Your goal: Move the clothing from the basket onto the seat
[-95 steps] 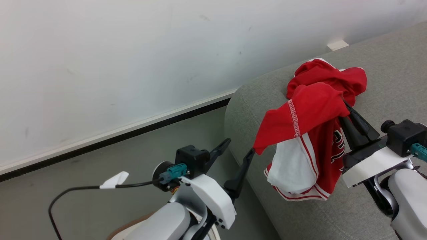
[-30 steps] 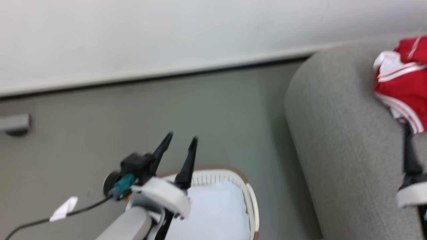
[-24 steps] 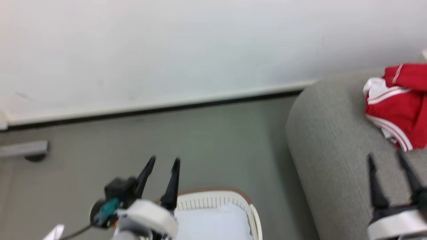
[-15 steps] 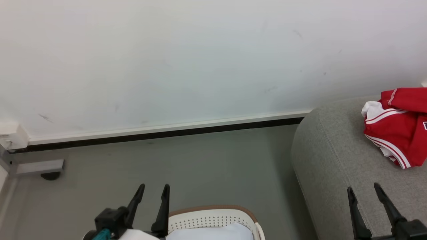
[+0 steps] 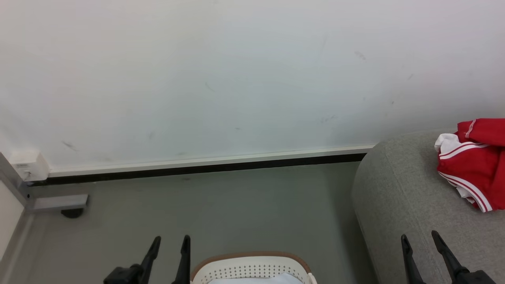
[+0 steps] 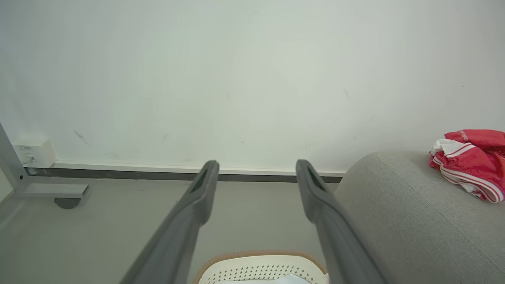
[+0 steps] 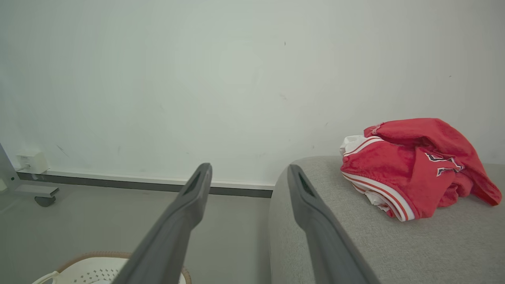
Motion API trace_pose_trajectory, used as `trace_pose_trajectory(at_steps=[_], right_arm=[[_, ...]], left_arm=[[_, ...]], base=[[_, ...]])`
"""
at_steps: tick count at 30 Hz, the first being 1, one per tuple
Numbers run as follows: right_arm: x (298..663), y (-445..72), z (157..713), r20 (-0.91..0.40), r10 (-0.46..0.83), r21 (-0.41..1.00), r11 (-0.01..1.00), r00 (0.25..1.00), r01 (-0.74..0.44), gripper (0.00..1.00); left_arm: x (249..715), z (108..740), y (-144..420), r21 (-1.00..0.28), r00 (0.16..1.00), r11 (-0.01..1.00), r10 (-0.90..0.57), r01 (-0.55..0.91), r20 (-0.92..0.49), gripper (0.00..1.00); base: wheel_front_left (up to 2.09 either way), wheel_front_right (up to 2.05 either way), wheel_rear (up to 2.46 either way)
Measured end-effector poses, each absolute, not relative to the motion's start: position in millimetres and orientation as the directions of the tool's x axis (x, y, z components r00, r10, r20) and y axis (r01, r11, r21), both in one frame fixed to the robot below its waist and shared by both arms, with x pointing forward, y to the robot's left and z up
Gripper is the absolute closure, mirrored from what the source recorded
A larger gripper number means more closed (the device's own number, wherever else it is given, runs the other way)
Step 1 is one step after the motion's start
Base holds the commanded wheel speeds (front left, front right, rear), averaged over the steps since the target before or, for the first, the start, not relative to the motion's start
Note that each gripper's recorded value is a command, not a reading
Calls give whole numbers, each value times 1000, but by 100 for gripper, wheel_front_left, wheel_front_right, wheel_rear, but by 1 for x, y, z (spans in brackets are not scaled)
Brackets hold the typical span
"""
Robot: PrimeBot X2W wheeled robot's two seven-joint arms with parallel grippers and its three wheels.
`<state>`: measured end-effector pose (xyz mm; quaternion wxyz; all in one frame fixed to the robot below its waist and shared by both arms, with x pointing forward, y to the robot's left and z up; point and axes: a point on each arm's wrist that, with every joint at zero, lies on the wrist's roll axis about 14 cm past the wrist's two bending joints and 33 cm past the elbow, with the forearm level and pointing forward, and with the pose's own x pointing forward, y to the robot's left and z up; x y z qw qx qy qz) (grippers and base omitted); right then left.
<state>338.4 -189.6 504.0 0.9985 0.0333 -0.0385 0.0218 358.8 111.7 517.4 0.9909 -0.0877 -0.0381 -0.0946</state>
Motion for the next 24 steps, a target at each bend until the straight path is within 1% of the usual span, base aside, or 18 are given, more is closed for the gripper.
trace_pose_trajectory(at_steps=[13, 14, 18, 24], right_arm=[[339, -184, 499, 65, 49, 78, 996, 997, -54, 0], [339, -183, 499, 64, 53, 78, 995, 997, -58, 100], [334, -181, 484, 15, 55, 86, 995, 998, -56, 100], [335, -188, 477, -21, 21, 188, 982, 1000, -16, 100]], left_arm=[[359, 510, 115, -177, 981, 966, -174, 186, 80, 0], [359, 510, 115, -179, 982, 966, -173, 185, 79, 100], [352, 493, 115, -185, 985, 967, -172, 174, 28, 100], [353, 484, 124, -275, 990, 953, -141, 130, -20, 100]], base=[[0, 0, 0], [0, 0, 0], [0, 0, 0], [0, 0, 0]])
